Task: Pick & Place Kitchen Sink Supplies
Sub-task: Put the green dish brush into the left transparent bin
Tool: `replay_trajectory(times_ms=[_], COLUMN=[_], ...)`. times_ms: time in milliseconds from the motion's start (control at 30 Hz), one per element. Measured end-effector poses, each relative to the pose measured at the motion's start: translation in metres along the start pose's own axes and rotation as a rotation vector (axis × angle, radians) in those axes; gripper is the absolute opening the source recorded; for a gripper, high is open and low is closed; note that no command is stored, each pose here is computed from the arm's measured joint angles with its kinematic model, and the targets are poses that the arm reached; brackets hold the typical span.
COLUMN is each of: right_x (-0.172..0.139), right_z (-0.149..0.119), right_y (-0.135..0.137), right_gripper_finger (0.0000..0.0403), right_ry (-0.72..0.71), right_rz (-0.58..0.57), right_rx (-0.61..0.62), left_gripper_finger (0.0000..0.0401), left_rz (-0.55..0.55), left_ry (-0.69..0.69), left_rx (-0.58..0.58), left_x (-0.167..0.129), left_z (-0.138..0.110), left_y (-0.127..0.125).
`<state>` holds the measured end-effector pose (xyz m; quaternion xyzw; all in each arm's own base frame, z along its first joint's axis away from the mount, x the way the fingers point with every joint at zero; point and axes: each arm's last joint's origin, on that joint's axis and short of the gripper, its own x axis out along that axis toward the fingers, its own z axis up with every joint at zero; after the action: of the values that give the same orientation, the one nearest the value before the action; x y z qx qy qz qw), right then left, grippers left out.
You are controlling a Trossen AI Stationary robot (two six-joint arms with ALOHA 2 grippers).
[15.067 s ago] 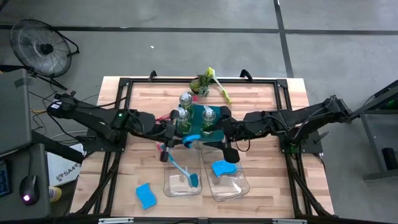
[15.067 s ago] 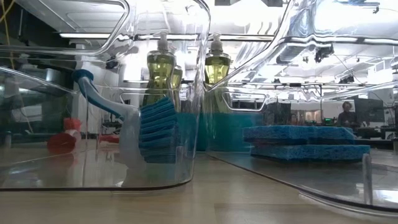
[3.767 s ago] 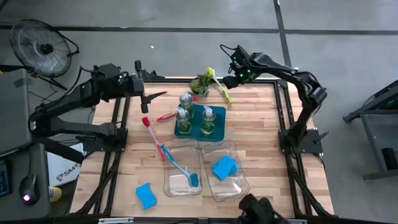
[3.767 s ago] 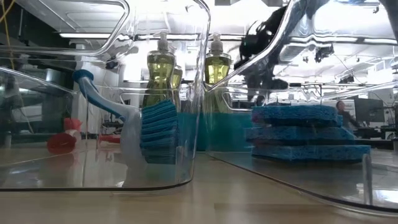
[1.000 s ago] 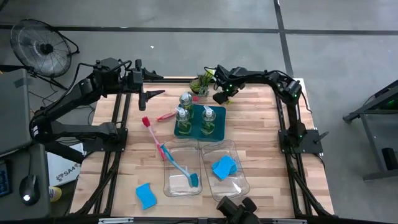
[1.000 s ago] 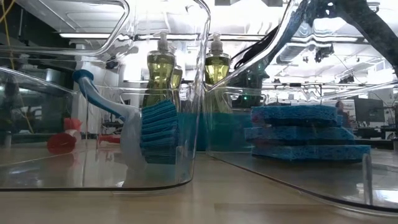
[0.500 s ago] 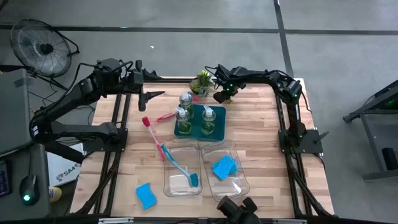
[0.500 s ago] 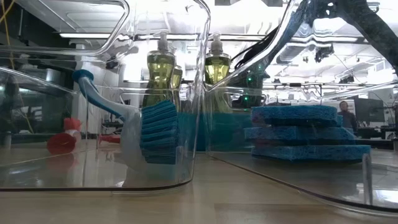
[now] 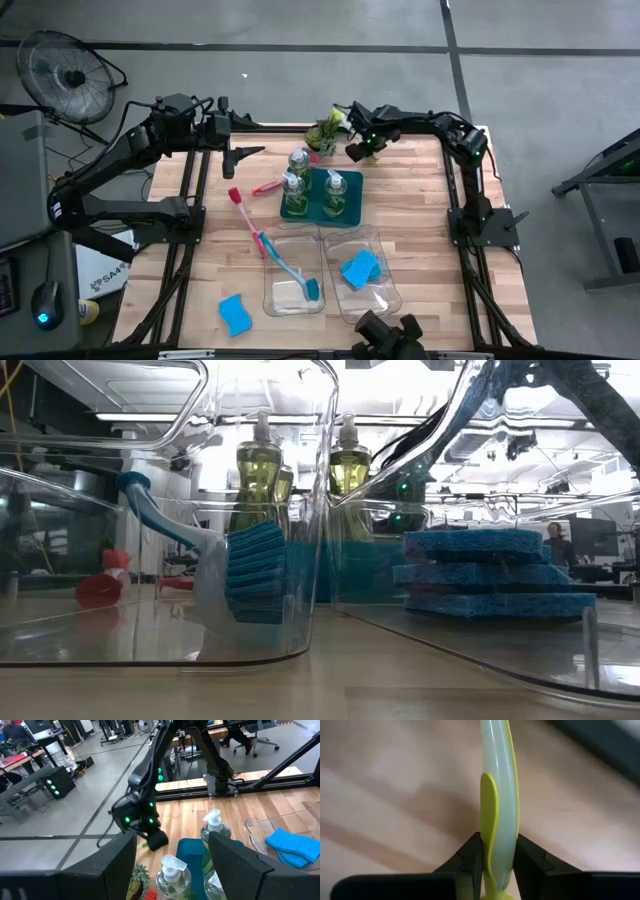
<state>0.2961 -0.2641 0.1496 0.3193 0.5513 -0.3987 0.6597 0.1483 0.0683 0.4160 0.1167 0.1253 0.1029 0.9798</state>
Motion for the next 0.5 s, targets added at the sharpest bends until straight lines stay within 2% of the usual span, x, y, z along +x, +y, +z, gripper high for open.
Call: replay_trajectory(times_ms=[200, 500], right_x=[-0.020, -0.069], right_z=[0.006, 0.002], right_y=[-0.018, -0.024], right_gripper_finger=[0.0074, 0.0074], right_ry=[-0.046, -0.154], right_rz=[-0.005, 0.025], right_rx=[0.064, 0.097], left_gripper_finger=[0.0243, 0.0243], left_rz=[-0.001, -0.001], left_ry=[-0.001, -0.001], left_rx=[-0.007, -0.009], left_x=[0.000, 0.000], left_z=[0.000, 0.000], left_y=[0.000, 0.000])
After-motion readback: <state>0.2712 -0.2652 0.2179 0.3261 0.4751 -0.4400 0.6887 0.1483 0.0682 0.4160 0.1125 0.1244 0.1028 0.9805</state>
